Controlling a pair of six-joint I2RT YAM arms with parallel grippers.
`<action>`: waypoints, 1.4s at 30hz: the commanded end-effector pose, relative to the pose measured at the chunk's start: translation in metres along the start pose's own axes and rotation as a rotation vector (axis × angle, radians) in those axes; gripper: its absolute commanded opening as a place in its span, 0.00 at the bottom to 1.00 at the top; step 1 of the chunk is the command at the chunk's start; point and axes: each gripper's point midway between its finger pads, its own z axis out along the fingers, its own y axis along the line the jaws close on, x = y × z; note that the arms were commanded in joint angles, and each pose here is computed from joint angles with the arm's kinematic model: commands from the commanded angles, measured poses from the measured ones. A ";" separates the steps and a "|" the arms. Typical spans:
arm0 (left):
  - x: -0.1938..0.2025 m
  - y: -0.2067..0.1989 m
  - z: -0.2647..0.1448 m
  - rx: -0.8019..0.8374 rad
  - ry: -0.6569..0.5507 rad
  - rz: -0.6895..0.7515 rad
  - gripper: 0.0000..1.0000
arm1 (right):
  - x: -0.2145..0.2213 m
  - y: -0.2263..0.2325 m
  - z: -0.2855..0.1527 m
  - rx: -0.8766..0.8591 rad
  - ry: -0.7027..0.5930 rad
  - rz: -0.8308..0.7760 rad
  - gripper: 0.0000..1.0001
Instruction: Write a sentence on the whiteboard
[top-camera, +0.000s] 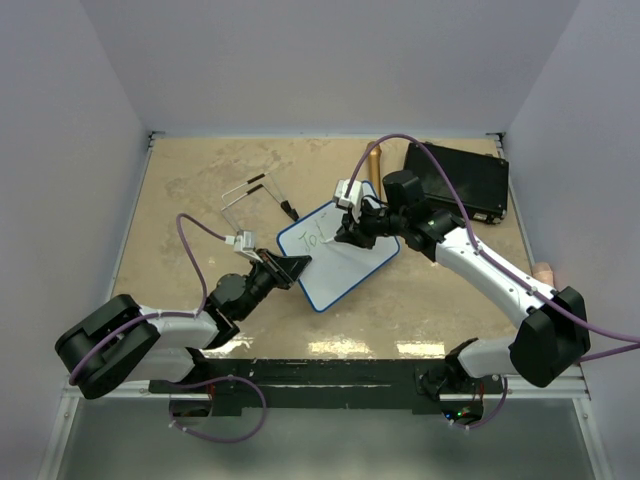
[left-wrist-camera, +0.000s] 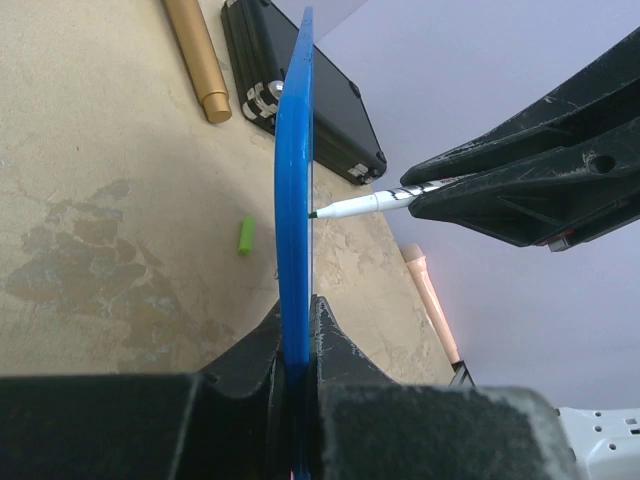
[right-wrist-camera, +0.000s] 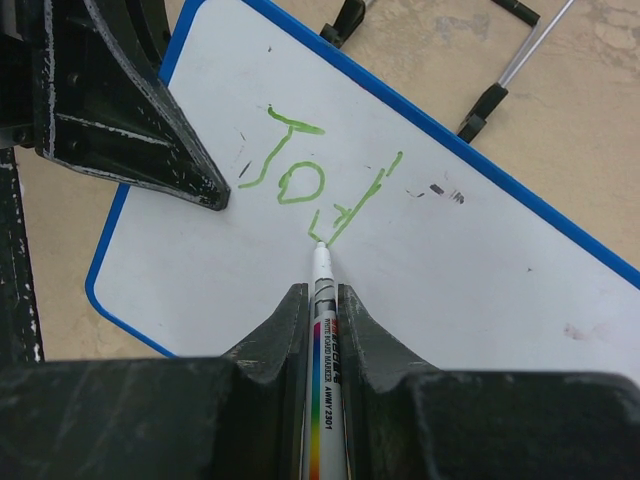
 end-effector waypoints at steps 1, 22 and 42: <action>-0.119 -0.136 -0.045 0.560 -0.446 -0.125 0.00 | -0.016 -0.011 -0.003 0.057 -0.035 -0.028 0.00; -0.117 -0.137 -0.044 0.570 -0.439 -0.134 0.00 | -0.027 -0.012 0.000 0.044 -0.074 -0.021 0.00; -0.121 -0.137 -0.048 0.572 -0.452 -0.125 0.00 | 0.001 -0.006 -0.006 0.048 0.013 -0.025 0.00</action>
